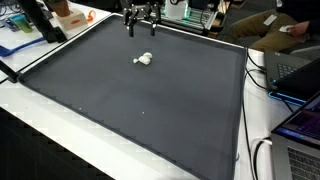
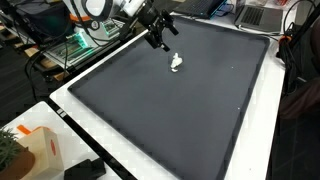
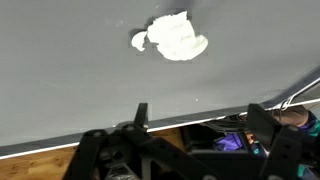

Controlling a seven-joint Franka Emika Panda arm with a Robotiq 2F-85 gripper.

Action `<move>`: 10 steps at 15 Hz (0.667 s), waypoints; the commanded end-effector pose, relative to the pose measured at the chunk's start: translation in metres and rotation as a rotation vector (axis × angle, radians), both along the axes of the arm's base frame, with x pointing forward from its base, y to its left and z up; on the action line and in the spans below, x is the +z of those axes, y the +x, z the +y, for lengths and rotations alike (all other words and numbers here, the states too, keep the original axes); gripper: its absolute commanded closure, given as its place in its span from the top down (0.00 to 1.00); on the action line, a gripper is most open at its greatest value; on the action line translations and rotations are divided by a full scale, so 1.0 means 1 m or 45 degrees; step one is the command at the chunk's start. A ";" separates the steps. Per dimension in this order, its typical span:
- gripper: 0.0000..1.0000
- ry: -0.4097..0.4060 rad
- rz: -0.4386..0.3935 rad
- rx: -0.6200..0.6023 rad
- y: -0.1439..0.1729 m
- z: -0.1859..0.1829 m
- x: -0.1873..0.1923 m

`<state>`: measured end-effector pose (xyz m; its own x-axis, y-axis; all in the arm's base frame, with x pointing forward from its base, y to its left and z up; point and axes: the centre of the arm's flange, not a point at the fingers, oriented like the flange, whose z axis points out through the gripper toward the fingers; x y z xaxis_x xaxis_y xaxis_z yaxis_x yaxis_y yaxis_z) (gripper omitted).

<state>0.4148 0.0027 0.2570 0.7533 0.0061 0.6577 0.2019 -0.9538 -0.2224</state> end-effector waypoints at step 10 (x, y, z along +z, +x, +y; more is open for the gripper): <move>1.00 0.043 0.089 0.027 0.006 0.011 0.003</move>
